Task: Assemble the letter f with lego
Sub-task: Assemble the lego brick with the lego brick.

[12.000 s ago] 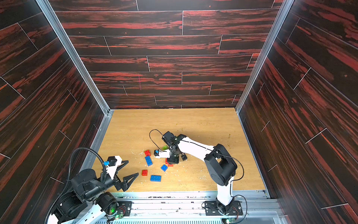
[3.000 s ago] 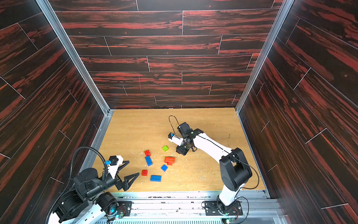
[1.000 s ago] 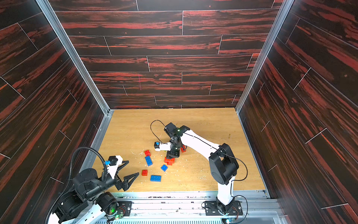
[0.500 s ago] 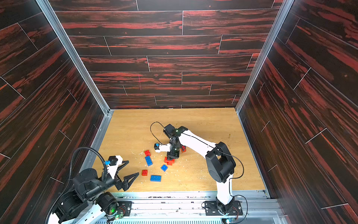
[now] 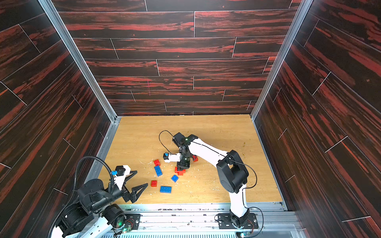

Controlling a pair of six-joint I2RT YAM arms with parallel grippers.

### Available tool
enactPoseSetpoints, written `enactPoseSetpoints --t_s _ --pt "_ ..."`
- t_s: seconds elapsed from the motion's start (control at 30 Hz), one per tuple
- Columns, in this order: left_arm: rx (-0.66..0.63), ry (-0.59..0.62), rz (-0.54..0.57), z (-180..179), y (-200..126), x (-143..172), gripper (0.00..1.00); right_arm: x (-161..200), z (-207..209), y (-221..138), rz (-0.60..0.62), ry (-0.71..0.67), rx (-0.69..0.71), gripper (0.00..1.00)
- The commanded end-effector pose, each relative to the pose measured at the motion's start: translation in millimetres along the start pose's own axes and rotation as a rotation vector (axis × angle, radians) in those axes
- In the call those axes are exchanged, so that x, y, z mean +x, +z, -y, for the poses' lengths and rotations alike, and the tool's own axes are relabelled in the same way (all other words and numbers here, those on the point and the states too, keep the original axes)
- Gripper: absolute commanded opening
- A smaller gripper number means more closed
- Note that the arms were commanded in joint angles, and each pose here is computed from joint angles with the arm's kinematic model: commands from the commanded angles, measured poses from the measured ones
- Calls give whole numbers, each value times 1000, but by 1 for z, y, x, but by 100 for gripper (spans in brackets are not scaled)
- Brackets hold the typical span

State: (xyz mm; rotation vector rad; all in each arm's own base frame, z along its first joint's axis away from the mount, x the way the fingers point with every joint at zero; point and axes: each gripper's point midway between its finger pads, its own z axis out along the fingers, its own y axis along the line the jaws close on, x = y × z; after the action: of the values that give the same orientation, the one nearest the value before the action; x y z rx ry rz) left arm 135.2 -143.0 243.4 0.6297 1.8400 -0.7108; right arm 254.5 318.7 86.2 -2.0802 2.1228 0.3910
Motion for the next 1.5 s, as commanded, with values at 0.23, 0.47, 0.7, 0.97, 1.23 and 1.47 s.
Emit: enactPoseSetpoints --t_s 0.23,0.47,0.7,0.97,1.23,1.47 --pt "1 3 10 0 -1 -1 100 6 -6 8 -66 19 -38 20" --pt "1 2 9 0 -1 -1 100 10 -9 11 -86 20 -57 20" --pt "-1 2 9 0 -1 -1 100 9 -11 20 -88 2 -61 20" --pt "-1 2 8 0 -1 -1 100 17 -11 36 -114 15 -72 20" --pt "-3 1 5 0 0 0 100 30 -13 48 -146 32 -68 20" --pt "-5 0 6 -1 0 0 100 32 -12 49 -165 33 -46 20"
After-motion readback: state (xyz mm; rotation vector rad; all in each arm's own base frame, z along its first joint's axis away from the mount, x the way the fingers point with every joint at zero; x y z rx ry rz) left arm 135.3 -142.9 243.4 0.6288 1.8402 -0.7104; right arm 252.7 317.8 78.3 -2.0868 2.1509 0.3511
